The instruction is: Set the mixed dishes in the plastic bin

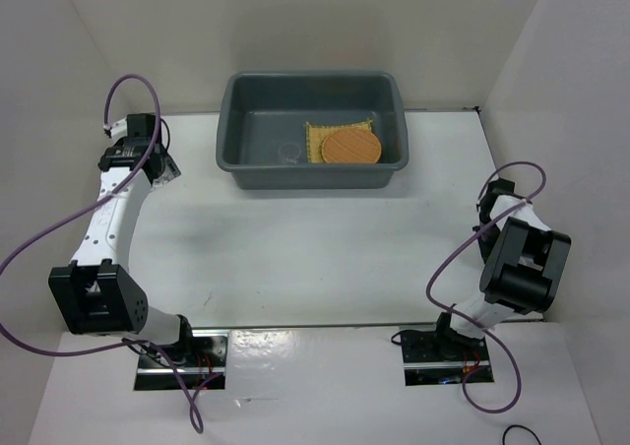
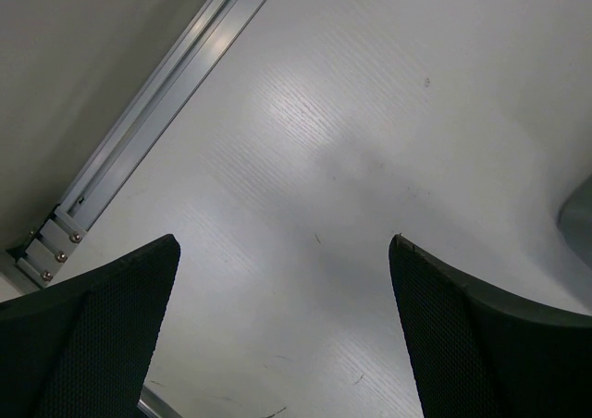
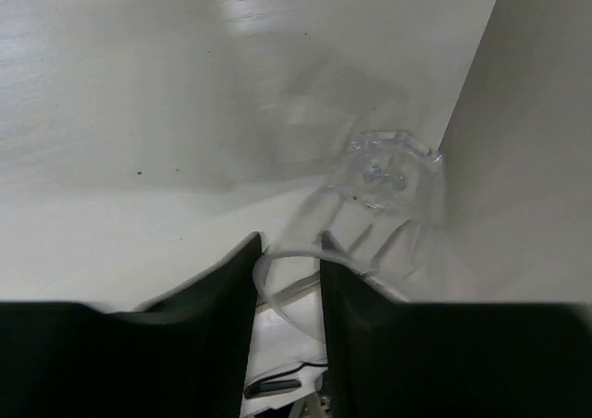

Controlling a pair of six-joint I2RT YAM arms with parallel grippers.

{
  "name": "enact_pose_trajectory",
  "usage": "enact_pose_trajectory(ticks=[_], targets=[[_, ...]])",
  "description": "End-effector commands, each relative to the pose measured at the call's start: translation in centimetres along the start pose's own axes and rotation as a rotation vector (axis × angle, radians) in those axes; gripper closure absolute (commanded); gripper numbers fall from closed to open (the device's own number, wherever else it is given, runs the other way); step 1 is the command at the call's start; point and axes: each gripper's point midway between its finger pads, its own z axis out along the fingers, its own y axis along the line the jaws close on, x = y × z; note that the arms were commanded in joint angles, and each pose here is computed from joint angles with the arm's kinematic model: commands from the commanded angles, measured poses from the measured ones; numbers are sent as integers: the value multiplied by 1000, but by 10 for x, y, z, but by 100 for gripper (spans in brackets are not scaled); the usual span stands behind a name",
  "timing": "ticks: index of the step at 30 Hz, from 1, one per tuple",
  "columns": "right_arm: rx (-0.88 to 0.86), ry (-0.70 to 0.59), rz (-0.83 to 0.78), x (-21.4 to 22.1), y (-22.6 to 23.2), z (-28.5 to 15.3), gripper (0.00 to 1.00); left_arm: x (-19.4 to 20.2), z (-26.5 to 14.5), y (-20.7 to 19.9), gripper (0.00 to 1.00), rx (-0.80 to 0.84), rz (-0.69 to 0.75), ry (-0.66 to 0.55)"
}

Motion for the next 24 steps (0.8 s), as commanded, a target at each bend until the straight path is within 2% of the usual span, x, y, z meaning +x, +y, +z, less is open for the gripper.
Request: enact_pose_trajectory(ticks=[1, 3, 6, 9, 10, 11, 12, 13, 14, 15, 17, 18, 19, 20, 21, 23, 24], targets=[[25, -52, 36, -20, -13, -5, 82, -4, -7, 7, 0, 5, 1, -27], [36, -81, 59, -25, -18, -11, 99, -2, -8, 9, 0, 5, 1, -27], [40, -170, 116, -45, -34, -42, 100, -2, -8, 12, 0, 1, -9, -32], [-1, -363, 123, -94, -47, -107, 100, -2, -4, 15, 0, -6, -17, -32], [-27, -482, 128, -118, -57, -150, 100, -4, -4, 13, 0, -2, -22, -40], [-57, -543, 95, -135, -50, -173, 100, -5, -3, 16, 0, -9, -28, -39], [-50, -668, 102, -156, -62, -219, 100, -6, -3, 13, 0, 4, -33, -42], [-75, -694, 75, -161, -57, -237, 100, -4, 1, 10, 0, 12, -21, -33], [-141, -727, -5, -180, -34, -251, 100, -4, 2, 11, 0, 18, -13, -26], [-147, -824, -30, -194, -37, -291, 100, -3, 7, 8, 0, 39, -12, -8], [-241, -819, -174, -212, -3, -301, 100, -1, 13, 4, 0, 64, -8, 14], [-253, -936, -241, -223, 10, -347, 100, 0, 18, 2, 0, 87, -10, 31], [-280, -939, -300, -223, 26, -358, 100, 2, 21, 2, 0, 93, -14, 46], [-272, -947, -327, -246, 41, -359, 100, 0, 21, -2, 0, 112, -7, 40], [-254, -1056, -368, -250, 61, -400, 100, -3, 23, 1, 0, 118, -13, 35], [-224, -1127, -410, -270, 88, -421, 100, 3, 29, 3, 0, 125, -11, 53], [-249, -1160, -465, -271, 119, -434, 100, 2, 30, 5, 0, 124, -21, 57]])
